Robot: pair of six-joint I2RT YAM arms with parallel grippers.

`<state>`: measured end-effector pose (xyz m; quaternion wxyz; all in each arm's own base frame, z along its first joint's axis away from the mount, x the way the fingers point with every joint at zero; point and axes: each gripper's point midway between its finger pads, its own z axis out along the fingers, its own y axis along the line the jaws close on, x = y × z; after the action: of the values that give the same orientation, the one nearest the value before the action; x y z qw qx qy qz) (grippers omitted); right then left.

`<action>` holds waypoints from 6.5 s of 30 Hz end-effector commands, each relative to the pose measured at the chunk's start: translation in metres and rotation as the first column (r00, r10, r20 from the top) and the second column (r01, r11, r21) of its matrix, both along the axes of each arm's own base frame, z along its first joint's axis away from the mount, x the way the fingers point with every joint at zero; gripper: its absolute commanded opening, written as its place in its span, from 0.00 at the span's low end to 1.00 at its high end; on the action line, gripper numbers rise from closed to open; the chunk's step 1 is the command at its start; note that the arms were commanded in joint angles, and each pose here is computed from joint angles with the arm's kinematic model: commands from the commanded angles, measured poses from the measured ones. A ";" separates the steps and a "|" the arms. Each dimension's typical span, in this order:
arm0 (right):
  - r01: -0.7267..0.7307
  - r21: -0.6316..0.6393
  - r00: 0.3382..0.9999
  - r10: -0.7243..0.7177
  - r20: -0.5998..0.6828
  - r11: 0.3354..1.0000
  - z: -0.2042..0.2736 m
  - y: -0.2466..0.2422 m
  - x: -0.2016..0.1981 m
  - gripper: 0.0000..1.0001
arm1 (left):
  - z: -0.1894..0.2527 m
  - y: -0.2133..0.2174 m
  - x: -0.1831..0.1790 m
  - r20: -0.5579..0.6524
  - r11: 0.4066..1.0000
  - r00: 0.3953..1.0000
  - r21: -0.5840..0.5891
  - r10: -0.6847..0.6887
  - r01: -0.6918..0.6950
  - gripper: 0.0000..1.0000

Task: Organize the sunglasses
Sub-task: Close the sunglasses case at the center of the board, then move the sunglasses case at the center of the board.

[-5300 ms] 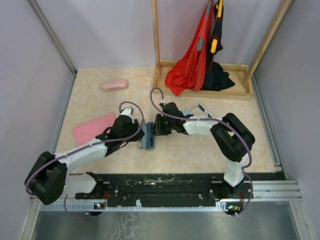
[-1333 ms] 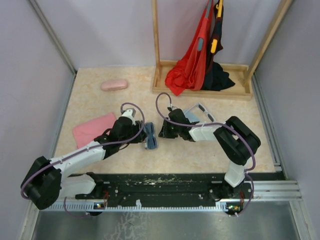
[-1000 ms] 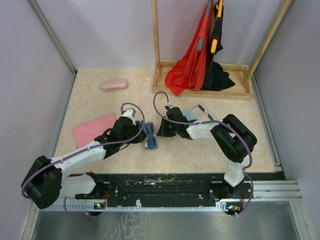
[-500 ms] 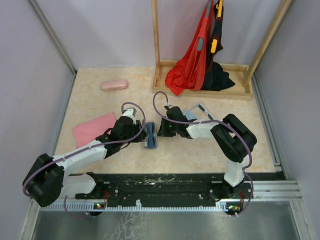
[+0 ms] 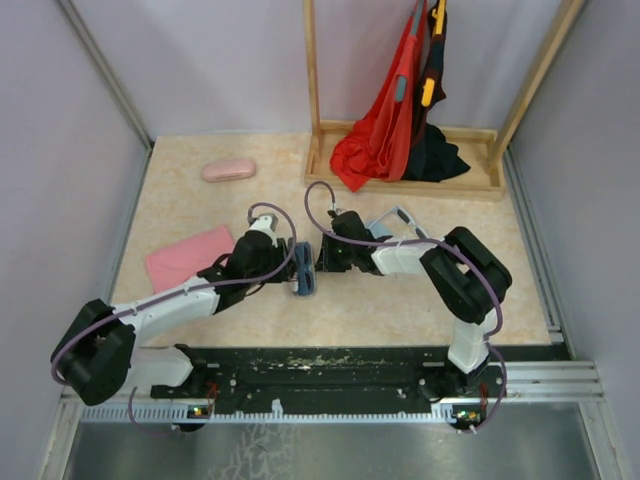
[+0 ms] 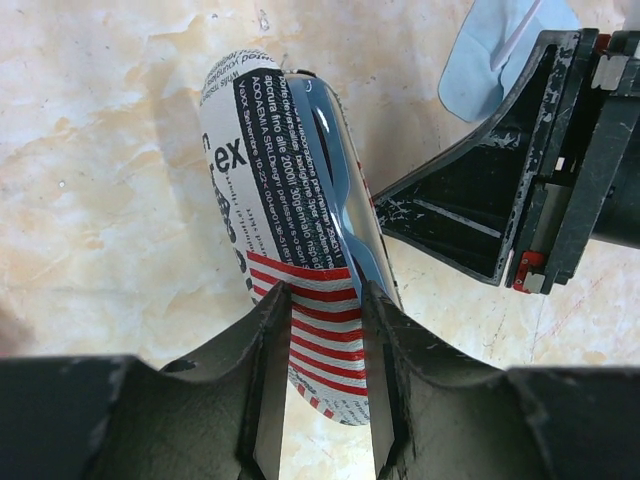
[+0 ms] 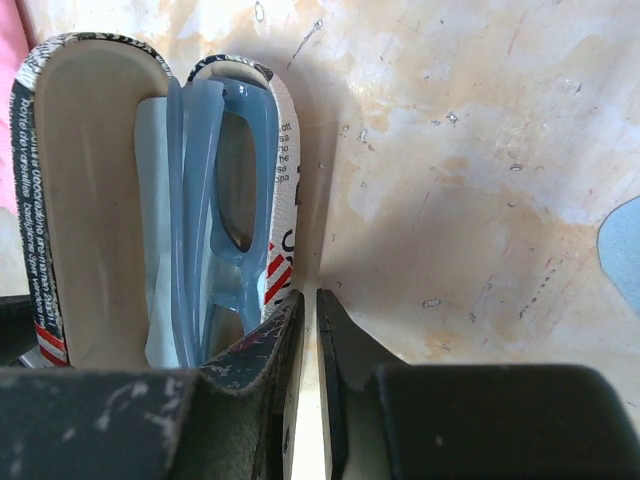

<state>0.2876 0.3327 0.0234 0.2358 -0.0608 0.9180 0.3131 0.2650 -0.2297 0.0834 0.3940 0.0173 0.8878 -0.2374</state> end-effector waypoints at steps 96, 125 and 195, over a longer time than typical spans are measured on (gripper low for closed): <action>0.263 -0.383 0.934 -0.134 0.331 0.886 0.035 0.038 0.132 0.64 | 0.142 0.118 -0.044 0.327 0.961 0.908 -0.008 0.263 -0.276 0.84; 0.202 -0.174 0.882 -0.102 0.460 0.964 0.128 -0.051 0.033 0.94 | 0.118 0.091 0.061 0.231 0.892 0.887 0.123 0.401 -0.435 0.85; 0.012 -0.098 0.960 0.016 0.280 0.995 0.050 -0.088 -0.069 0.97 | -0.020 0.216 0.406 0.116 0.804 0.842 0.252 0.528 -0.539 0.91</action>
<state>0.2129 0.2371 0.0617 0.3412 -0.1118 0.9025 0.2380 0.6759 -0.0163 0.0754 0.4808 -0.1695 0.8601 0.0187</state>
